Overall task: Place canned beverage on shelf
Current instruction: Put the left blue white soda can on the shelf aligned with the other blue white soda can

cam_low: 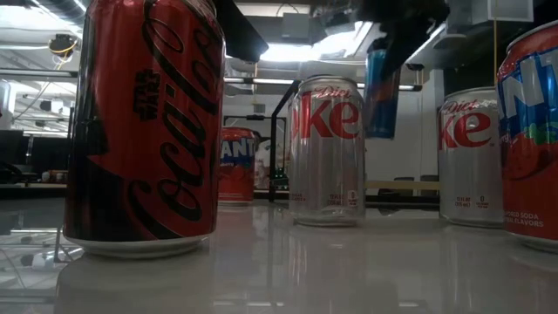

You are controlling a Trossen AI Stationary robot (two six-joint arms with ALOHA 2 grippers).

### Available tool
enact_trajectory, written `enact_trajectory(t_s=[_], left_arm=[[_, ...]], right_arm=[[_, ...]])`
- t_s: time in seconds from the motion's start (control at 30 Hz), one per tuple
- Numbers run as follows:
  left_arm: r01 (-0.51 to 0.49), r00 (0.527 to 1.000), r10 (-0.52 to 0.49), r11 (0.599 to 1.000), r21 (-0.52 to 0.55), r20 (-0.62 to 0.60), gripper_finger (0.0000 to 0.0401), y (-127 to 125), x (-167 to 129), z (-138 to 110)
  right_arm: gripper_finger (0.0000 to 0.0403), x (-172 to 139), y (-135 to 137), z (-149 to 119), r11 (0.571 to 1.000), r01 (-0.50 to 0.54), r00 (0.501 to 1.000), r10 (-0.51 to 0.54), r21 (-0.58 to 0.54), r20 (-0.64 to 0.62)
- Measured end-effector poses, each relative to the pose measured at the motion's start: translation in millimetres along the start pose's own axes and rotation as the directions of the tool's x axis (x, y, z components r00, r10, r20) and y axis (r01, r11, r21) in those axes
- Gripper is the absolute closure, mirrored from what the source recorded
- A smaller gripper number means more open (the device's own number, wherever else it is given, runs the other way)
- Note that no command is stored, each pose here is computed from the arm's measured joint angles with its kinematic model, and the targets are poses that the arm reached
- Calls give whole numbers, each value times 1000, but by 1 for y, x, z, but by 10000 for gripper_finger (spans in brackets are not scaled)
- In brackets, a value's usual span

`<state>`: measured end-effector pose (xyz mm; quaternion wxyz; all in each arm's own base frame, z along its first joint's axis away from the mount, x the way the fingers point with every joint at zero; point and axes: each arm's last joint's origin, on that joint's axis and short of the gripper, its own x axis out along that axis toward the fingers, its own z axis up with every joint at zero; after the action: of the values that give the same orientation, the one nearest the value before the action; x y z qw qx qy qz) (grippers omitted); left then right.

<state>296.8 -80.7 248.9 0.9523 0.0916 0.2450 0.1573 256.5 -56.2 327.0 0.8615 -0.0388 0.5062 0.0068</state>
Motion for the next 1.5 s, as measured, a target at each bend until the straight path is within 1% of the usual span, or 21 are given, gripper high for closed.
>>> enact_trajectory(t_s=[0.3, 0.53, 0.7, 0.8, 0.93, 1.07, 1.5], left_arm=[[0, 1000, 0, 1000, 0, -1, 135, 0, 0, 0], [0, 1000, 0, 1000, 1, -1, 135, 0, 0, 0], [0, 1000, 0, 1000, -10, -1, 135, 0, 0, 0], [0, 1000, 0, 1000, -21, -1, 135, 0, 0, 0], [0, 1000, 0, 1000, -20, -5, 135, 0, 0, -1], [0, 1000, 0, 1000, -19, -5, 135, 0, 0, -1], [0, 1000, 0, 1000, -19, -5, 135, 0, 0, -1]], right_arm=[[162, 24, -37, -4, 997, -70, 997, 69, -24, -23], [162, 44, -57, -4, 997, -72, 997, 72, -2, -37], [162, 60, -60, -4, 996, -92, 993, 92, 1, -76], [162, 65, -62, -2, 996, -93, 993, 92, -12, -73], [162, 66, -62, -2, 996, -93, 993, 92, -11, -71], [161, 66, -62, -2, 996, -91, 993, 92, 15, -74], [161, 66, -62, -2, 996, -91, 993, 92, 18, -77]])
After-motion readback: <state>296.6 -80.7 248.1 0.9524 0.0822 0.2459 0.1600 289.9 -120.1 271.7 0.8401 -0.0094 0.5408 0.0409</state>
